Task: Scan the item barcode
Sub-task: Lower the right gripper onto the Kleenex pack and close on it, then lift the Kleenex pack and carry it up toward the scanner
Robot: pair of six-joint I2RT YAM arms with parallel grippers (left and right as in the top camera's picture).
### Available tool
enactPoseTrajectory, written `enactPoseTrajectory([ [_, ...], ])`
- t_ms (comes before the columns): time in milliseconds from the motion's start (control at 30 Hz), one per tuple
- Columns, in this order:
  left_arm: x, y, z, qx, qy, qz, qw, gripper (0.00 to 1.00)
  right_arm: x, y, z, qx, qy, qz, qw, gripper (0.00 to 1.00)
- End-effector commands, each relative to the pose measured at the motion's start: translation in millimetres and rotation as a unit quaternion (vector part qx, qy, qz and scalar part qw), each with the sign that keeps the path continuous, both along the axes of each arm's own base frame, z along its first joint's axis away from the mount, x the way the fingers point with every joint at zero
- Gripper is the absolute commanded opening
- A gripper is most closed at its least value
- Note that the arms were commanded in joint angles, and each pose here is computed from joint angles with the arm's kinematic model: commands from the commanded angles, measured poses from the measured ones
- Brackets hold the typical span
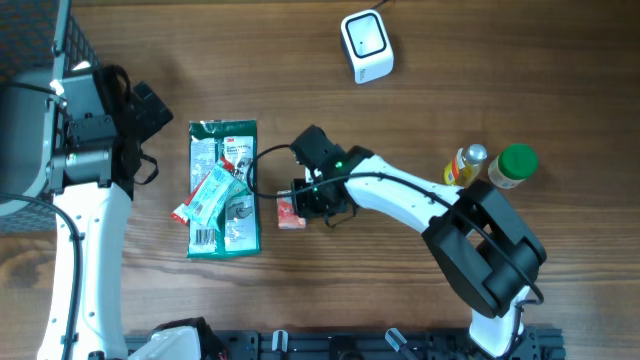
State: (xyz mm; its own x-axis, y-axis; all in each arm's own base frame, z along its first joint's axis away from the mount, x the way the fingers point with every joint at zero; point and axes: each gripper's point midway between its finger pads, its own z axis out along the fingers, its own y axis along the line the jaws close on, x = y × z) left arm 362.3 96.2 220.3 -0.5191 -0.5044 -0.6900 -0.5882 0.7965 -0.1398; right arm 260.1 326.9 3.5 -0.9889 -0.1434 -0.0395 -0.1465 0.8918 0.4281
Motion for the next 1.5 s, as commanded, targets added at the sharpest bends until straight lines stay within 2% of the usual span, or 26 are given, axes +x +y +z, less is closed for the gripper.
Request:
enactPoseTrajectory([
  [0,0.4,2.4,2.5,0.005,-0.002,0.001,1.0,1.0,-11.7,-14.9,-17.5,-0.029,0.02,-0.012,0.999,0.18],
  [167,0.4,2.4,2.5,0.005,-0.002,0.001,1.0,1.0,-11.3,-14.9,-17.4,-0.028,0.02,-0.012,0.999,0.22],
  [200,0.3,2.4,2.4,0.005,-0.002,0.001,1.0,1.0,-11.4,-15.0,-17.4,-0.028,0.02,-0.012,0.999,0.16],
  [233,0.3,2.4,2.4,0.005,-0.002,0.001,1.0,1.0,-11.3,-16.1,-17.4,-0.029,0.021,-0.012,0.999,0.04],
  [300,0.4,2.4,2.5,0.005,-0.002,0.001,1.0,1.0,-10.2,-16.3,-13.2,-0.018,0.028,-0.014,0.999,0.04],
  [467,0.4,2.4,2.5,0.005,-0.002,0.001,1.0,1.0,-0.2,-0.9,39.0,0.116,0.011,0.062,0.991,0.04],
  [633,0.4,2.4,2.5,0.005,-0.002,0.001,1.0,1.0,9.1,-7.7,135.3,0.263,-0.05,0.119,0.956,0.04],
  [800,0.4,2.4,2.5,0.005,-0.002,0.001,1.0,1.0,6.2,-28.0,214.9,0.346,-0.121,0.146,0.919,0.04],
  [900,0.4,2.4,2.5,0.005,-0.002,0.001,1.0,1.0,-3.0,-44.6,259.3,0.398,-0.16,0.172,0.887,0.04],
  [1133,0.4,2.4,2.5,0.005,-0.002,0.001,1.0,1.0,-11.6,-79.0,308.3,0.472,-0.179,0.181,0.844,0.04],
  [1333,0.4,2.4,2.5,0.005,-0.002,0.001,1.0,1.0,-26.6,-106.2,338.9,0.55,-0.151,0.204,0.796,0.04],
  [1467,0.3,2.4,2.4,0.005,-0.002,0.001,1.0,1.0,-17.2,-120.6,340.8,0.553,-0.122,0.16,0.809,0.04],
])
